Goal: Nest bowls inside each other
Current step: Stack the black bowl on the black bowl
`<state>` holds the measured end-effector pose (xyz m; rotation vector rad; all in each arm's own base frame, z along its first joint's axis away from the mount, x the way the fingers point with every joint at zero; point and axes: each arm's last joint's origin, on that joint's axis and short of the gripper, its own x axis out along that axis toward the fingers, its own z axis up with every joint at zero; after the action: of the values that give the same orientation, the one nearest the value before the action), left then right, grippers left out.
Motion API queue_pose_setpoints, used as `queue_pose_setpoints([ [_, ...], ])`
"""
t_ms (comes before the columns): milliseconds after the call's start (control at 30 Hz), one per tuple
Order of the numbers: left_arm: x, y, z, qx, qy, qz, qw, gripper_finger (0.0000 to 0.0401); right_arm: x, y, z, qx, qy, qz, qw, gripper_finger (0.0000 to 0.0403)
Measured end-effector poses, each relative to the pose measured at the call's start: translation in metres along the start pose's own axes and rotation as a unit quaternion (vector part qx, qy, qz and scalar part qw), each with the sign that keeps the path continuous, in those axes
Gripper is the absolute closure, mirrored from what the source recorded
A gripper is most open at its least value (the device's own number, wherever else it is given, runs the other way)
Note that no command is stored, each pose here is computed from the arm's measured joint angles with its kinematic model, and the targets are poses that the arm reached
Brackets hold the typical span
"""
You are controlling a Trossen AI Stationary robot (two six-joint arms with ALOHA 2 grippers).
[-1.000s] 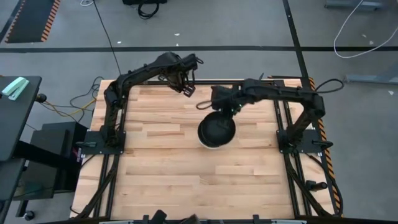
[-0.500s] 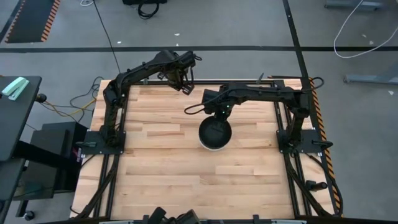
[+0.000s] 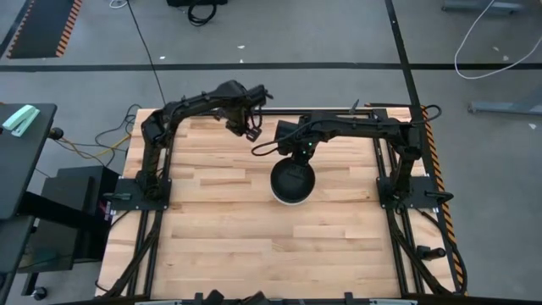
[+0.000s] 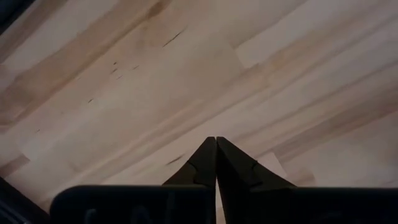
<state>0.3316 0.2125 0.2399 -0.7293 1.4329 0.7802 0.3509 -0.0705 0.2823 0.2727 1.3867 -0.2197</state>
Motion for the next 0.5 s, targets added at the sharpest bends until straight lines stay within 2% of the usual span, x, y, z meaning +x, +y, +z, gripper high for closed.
queue_pose_setpoints([
  [267,0.000,-0.015,-0.002,0.011,-0.021,-0.009,1.000,0.0374,0.000,-0.010,0.001,0.001,-0.002,-0.001,1.000,0.0398],
  [500,0.000,-0.029,-0.005,0.018,-0.036,-0.018,0.999,0.0384,-0.001,-0.020,0.002,0.009,-0.002,0.006,1.000,0.0398],
])
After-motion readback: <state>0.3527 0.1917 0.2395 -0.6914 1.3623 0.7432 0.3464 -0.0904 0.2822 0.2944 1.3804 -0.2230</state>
